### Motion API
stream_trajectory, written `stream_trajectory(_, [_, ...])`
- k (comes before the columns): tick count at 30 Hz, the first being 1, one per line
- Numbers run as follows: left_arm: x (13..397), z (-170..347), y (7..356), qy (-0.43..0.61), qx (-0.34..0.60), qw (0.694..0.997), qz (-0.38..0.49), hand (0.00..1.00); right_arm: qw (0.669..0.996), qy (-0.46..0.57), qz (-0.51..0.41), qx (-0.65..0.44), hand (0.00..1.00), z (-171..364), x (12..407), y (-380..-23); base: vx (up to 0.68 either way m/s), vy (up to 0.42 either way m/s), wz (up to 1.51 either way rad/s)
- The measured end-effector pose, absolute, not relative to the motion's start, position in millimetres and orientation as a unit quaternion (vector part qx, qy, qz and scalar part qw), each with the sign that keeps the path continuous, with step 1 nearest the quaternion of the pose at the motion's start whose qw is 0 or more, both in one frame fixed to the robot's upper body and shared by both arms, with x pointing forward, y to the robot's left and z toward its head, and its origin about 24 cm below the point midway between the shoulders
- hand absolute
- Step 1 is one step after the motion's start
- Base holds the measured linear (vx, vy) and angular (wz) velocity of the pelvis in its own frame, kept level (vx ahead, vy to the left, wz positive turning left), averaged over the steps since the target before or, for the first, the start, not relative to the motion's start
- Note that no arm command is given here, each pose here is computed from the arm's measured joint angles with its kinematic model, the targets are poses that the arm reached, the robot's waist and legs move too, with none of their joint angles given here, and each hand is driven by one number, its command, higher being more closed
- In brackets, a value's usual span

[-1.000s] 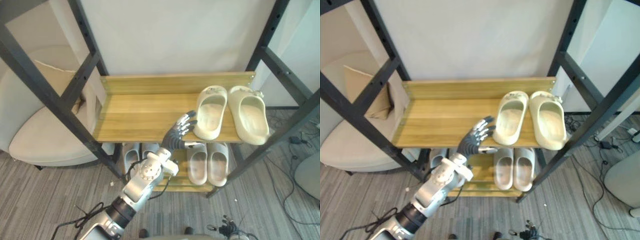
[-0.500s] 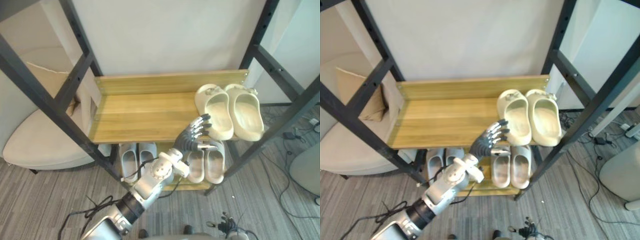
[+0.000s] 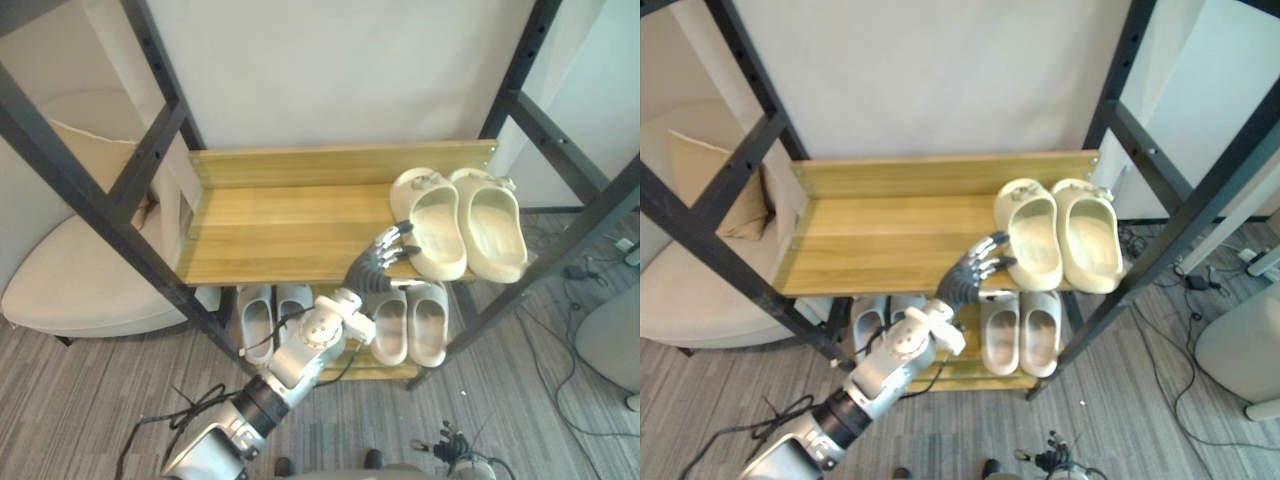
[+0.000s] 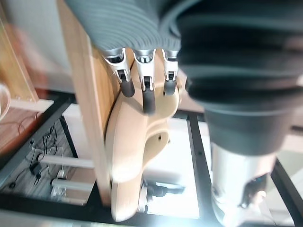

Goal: Organize the slippers on the shoe rack

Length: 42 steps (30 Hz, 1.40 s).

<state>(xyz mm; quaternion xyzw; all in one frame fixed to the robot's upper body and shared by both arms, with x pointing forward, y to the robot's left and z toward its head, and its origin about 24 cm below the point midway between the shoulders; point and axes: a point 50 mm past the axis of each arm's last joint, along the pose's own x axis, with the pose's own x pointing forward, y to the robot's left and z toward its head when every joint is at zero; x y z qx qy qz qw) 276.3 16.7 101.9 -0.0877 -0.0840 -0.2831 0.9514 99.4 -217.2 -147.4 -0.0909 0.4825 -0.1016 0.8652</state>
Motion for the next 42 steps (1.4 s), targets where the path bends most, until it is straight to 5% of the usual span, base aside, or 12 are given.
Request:
stream_trajectory(7, [248.9,153.0,25.4,-0.173,-0.185,0.911,-0.324,0.00,0.862,0.489,-0.098,-0.093,0.00,-148.4,94.9,-220.2,0.01,0.011,0.11])
stream_trajectory(16, [211.2,136.4,38.8,-0.136,-0.262,0.889,-0.350,0.00,0.854,0.504,-0.073,-0.109,0.00,-151.2,89.6,-222.6,0.00,0.004,0.06])
stream_trajectory(29, [158.3,12.6,92.8,0.118,-0.251,0.933,-0.229,0.00,0.843,0.520,-0.056,-0.125,0.00,-153.8,83.0,-226.2,-0.01,0.000,0.04])
stream_trajectory(42, [124.5,-92.1,156.8,0.320,-0.085,0.941,-0.073,0.00,0.852,0.510,-0.043,-0.114,0.00,-154.0,94.0,-213.9,0.01,0.002,0.08])
